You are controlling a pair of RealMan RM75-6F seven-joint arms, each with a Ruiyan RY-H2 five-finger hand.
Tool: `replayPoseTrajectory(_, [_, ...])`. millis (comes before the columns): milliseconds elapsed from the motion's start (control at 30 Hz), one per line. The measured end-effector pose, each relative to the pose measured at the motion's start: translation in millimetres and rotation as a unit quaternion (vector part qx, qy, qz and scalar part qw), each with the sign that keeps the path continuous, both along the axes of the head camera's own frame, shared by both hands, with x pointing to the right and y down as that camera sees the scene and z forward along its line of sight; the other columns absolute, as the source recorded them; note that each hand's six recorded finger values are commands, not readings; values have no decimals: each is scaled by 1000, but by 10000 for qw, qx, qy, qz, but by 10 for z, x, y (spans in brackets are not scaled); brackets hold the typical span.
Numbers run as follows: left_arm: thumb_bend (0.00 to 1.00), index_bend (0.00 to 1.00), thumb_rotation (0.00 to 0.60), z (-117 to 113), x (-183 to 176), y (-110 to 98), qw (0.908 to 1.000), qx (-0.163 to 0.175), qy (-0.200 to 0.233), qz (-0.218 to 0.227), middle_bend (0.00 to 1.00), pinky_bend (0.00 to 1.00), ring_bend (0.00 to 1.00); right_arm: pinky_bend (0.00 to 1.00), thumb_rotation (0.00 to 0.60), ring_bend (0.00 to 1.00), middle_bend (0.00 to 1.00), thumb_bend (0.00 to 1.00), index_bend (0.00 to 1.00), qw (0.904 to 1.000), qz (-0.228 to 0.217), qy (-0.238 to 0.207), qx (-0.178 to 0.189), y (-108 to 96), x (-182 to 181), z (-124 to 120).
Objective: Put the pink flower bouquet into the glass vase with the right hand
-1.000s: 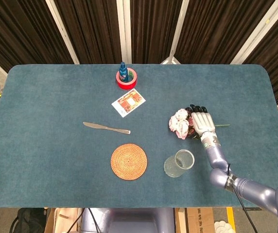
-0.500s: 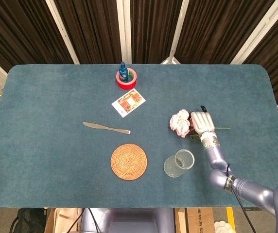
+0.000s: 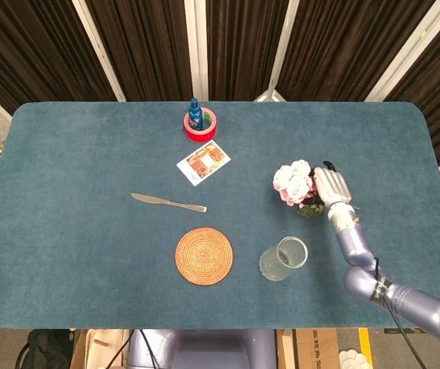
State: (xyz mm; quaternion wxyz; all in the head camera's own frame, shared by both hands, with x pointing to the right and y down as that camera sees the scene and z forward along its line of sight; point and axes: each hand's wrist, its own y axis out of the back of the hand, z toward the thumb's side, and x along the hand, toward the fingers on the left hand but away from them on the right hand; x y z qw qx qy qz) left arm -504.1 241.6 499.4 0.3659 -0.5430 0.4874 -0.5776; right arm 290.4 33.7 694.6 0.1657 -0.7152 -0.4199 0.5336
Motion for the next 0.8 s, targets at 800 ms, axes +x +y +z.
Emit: replayPoseTrajectory(800, [215,117,600,-57,105,-47,9986,363,211,310,0,47,0,80,600,469,457,395,608,8767,2227,-4221,597,-163,575,-2210])
